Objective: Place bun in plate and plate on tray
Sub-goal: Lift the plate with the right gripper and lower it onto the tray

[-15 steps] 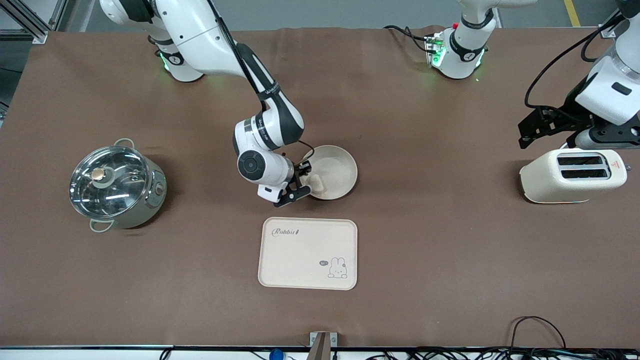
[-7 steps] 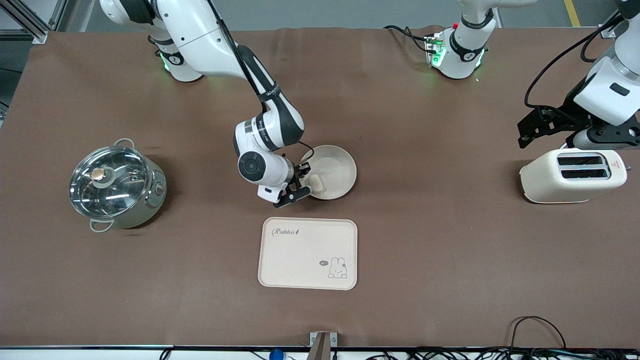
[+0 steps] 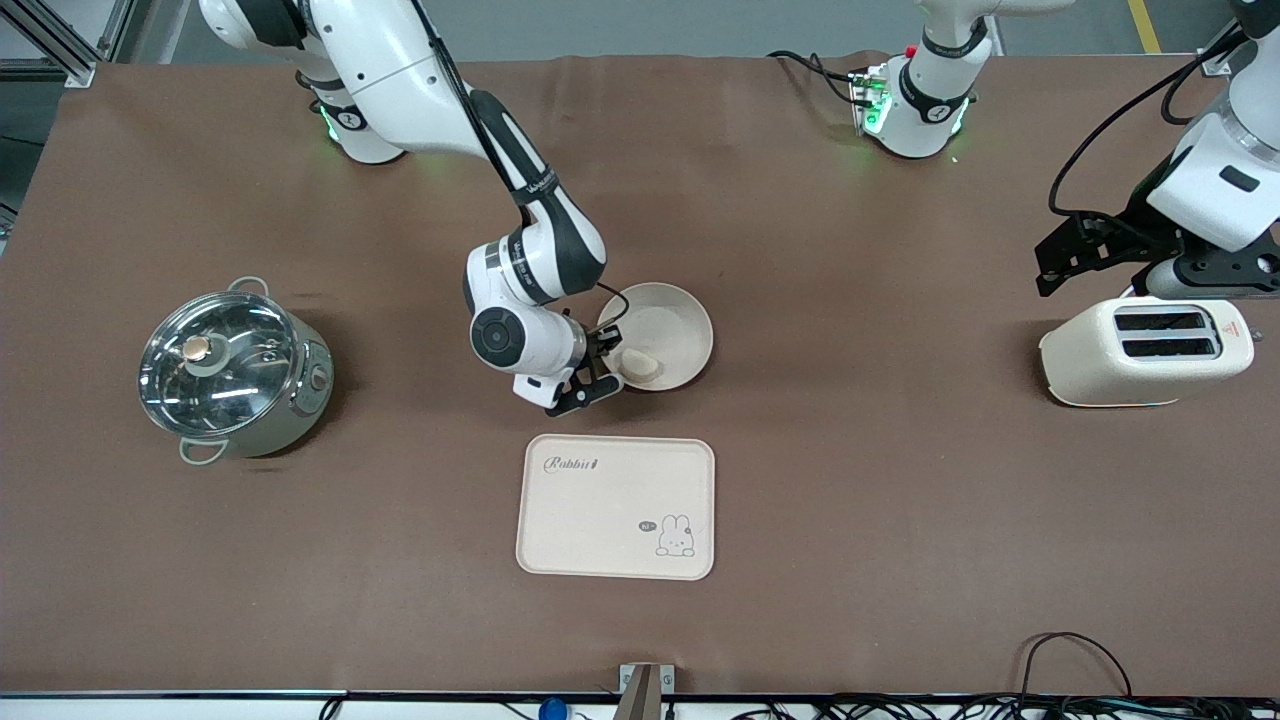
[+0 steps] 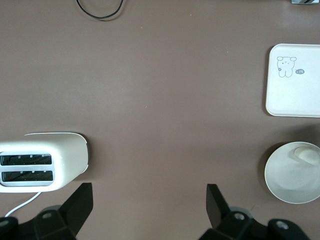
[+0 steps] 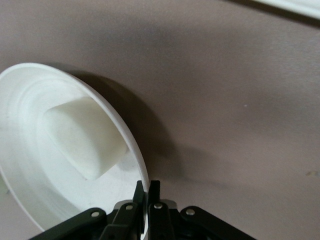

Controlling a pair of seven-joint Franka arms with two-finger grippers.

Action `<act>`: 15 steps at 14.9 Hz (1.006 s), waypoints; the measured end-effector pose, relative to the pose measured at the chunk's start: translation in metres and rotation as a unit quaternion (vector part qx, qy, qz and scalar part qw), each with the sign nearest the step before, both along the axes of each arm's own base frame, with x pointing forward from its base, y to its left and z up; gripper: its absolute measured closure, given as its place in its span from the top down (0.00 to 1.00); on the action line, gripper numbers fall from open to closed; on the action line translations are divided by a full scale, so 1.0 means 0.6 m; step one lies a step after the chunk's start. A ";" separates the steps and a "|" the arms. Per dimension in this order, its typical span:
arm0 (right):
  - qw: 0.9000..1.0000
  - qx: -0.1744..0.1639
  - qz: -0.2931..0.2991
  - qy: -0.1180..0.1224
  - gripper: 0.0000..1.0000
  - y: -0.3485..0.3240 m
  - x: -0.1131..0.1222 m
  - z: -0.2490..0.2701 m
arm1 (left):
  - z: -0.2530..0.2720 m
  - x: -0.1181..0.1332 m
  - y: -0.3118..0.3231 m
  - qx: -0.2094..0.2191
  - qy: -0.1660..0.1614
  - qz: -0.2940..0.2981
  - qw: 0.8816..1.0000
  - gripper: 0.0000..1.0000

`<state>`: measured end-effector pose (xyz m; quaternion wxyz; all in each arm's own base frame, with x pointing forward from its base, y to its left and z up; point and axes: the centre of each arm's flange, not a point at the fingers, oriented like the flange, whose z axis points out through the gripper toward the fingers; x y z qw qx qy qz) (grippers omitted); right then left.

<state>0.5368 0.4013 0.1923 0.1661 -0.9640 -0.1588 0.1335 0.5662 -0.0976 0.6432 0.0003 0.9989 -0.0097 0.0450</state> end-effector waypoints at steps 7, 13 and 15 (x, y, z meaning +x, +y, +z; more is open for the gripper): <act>0.998 0.033 -0.060 0.000 0.04 -0.088 0.109 0.094 | 0.000 0.000 0.000 0.001 0.000 -0.010 1.000 1.00; 0.990 0.051 -0.127 -0.026 0.04 -0.111 0.178 0.193 | 0.001 0.000 0.000 0.002 -0.001 -0.021 1.000 1.00; 0.985 0.054 -0.158 -0.052 0.04 -0.117 0.197 0.199 | 0.001 0.000 0.000 0.002 -0.001 -0.025 1.000 1.00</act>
